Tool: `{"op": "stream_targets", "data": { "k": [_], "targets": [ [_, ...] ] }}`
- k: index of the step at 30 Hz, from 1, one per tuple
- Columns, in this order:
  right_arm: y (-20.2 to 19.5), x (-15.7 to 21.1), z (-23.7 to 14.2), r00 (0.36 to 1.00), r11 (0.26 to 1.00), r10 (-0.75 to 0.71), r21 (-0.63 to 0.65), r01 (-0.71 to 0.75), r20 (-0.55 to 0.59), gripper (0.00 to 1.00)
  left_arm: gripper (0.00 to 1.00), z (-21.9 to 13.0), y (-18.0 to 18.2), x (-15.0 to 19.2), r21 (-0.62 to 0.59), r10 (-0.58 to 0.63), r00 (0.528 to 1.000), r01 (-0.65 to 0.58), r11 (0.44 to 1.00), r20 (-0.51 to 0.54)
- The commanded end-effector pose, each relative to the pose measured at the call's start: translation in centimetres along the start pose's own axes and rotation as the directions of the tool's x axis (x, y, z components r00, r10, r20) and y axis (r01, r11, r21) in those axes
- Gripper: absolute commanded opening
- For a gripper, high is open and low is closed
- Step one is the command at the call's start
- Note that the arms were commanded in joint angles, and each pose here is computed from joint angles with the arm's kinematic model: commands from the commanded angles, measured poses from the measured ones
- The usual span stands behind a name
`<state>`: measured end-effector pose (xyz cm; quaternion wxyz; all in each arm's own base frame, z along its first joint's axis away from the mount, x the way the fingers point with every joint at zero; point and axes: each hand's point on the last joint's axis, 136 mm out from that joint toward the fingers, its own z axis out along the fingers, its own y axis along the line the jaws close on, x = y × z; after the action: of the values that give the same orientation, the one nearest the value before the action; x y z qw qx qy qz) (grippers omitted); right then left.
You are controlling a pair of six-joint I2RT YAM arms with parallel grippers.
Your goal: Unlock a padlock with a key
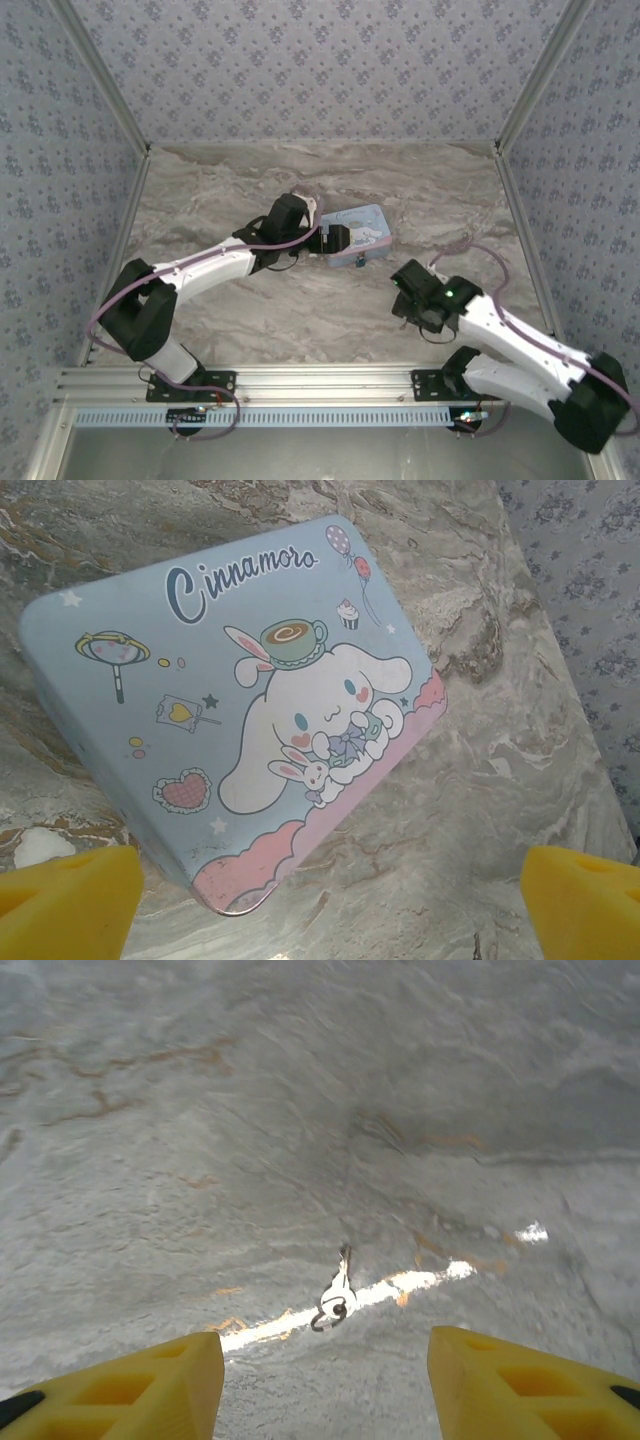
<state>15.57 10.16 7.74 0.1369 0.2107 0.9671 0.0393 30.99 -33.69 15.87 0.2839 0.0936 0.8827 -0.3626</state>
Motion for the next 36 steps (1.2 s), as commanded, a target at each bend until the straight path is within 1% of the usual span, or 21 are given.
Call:
{"op": "stream_targets", "data": {
  "k": [1,3,7,8,9,12,15,17,24,27,32,34,36],
  "targets": [
    [-0.5,0.2,-0.4,0.992,0.981,0.126,0.155,-0.120,-0.031,0.52,0.97,-0.9,-0.4,-0.5,-0.001,0.028,0.999,-0.028,1.000,0.024],
    [0.5,0.6,0.1,0.987,0.972,0.148,0.193,-0.133,-0.066,0.51,0.97,-1.1,-0.3,-0.5,-0.010,0.032,0.999,-0.032,0.999,0.026],
    [1.8,1.2,1.6,0.975,0.965,0.203,0.190,-0.182,-0.094,0.51,0.98,-1.5,-0.2,-0.4,-0.017,0.039,0.999,-0.039,0.999,0.030],
    [1.6,1.2,1.9,0.971,0.958,0.223,0.202,-0.203,-0.085,0.50,0.98,-1.7,-0.1,-0.4,-0.022,0.041,0.999,-0.041,0.999,0.032],
    [1.2,1.2,2.0,0.967,0.950,0.242,0.220,-0.222,-0.072,0.48,0.98,-1.8,-0.1,-0.5,-0.025,0.045,0.998,-0.044,0.999,0.037],
    [0.6,1.2,2.3,0.960,0.937,0.276,0.239,-0.256,-0.053,0.47,0.98,-2.1,0.1,-0.5,-0.037,0.051,0.998,-0.049,0.998,0.042],
    [0.4,1.9,3.1,0.949,0.929,0.307,0.238,-0.282,-0.073,0.47,0.98,-2.2,0.2,-0.5,-0.041,0.056,0.997,-0.054,0.998,0.045],
    [0.2,2.3,3.6,0.941,0.923,0.326,0.243,-0.297,-0.087,0.45,0.98,-2.1,0.1,-0.5,-0.040,0.055,0.998,-0.053,0.998,0.044],
    [-0.6,2.4,4.4,0.936,0.911,0.345,0.268,-0.314,-0.074,0.44,0.99,-2.2,0.1,-0.6,-0.040,0.058,0.997,-0.056,0.998,0.044],
    [-0.8,2.7,4.9,0.929,0.907,0.359,0.270,-0.325,-0.088,0.37,0.99,-2.2,0.0,-0.6,-0.038,0.057,0.997,-0.056,0.998,0.044],
    [-1.3,2.9,5.3,0.924,0.898,0.372,0.285,-0.335,-0.087,0.36,0.99,-2.2,0.1,-0.6,-0.040,0.057,0.997,-0.055,0.998,0.043],
    [-1.4,3.0,5.5,0.922,0.896,0.378,0.287,-0.339,-0.090,0.31,0.99,-2.2,0.1,-0.6,-0.041,0.057,0.997,-0.056,0.998,0.043],
    [-1.5,3.2,5.7,0.918,0.894,0.386,0.286,-0.346,-0.095,0.31,0.99,-2.1,0.1,-0.5,-0.042,0.056,0.998,-0.055,0.998,0.040]
  ]
}}
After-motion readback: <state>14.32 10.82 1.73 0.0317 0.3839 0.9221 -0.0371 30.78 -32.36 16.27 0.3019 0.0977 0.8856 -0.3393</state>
